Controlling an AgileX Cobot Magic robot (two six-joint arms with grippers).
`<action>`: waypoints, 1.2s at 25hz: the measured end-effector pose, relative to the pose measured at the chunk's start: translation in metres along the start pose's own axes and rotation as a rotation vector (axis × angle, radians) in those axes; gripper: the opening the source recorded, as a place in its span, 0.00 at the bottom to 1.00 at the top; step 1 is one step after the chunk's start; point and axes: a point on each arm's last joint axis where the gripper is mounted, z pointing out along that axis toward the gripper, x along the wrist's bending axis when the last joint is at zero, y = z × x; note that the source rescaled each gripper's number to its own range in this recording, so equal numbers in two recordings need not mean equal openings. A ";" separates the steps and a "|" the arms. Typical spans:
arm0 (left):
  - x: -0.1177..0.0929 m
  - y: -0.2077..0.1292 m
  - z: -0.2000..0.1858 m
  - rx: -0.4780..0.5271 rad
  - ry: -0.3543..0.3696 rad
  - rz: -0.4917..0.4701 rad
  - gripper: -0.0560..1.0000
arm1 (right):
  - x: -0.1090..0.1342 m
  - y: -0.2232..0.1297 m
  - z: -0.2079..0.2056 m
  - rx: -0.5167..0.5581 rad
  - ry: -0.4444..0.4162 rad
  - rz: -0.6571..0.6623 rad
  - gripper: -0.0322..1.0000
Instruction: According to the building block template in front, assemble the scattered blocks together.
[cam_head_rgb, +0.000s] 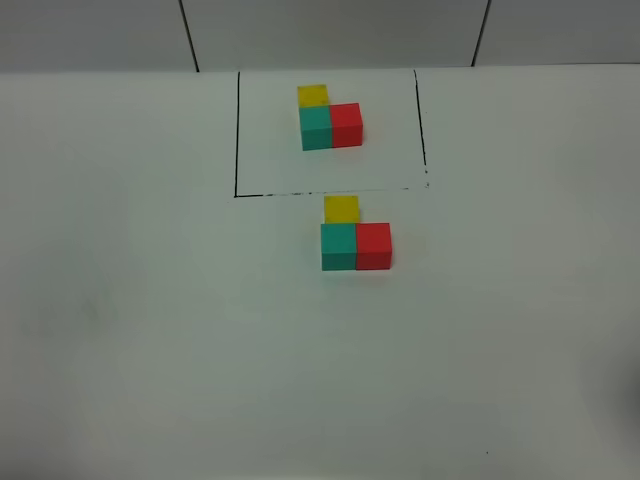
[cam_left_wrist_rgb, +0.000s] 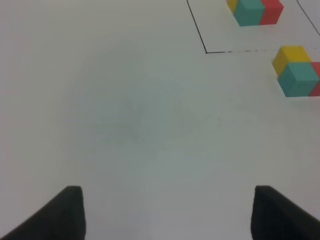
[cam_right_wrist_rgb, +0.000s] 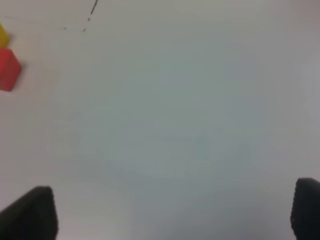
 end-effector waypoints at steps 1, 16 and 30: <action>0.000 0.000 0.000 0.000 0.000 0.000 0.63 | 0.002 -0.004 -0.006 -0.012 -0.002 0.002 0.88; 0.000 0.000 0.000 0.000 0.000 0.000 0.62 | 0.026 -0.053 -0.050 -0.185 -0.014 0.066 0.88; 0.000 0.000 0.000 0.000 0.000 0.000 0.63 | 0.034 -0.072 -0.071 -0.306 -0.017 0.097 0.86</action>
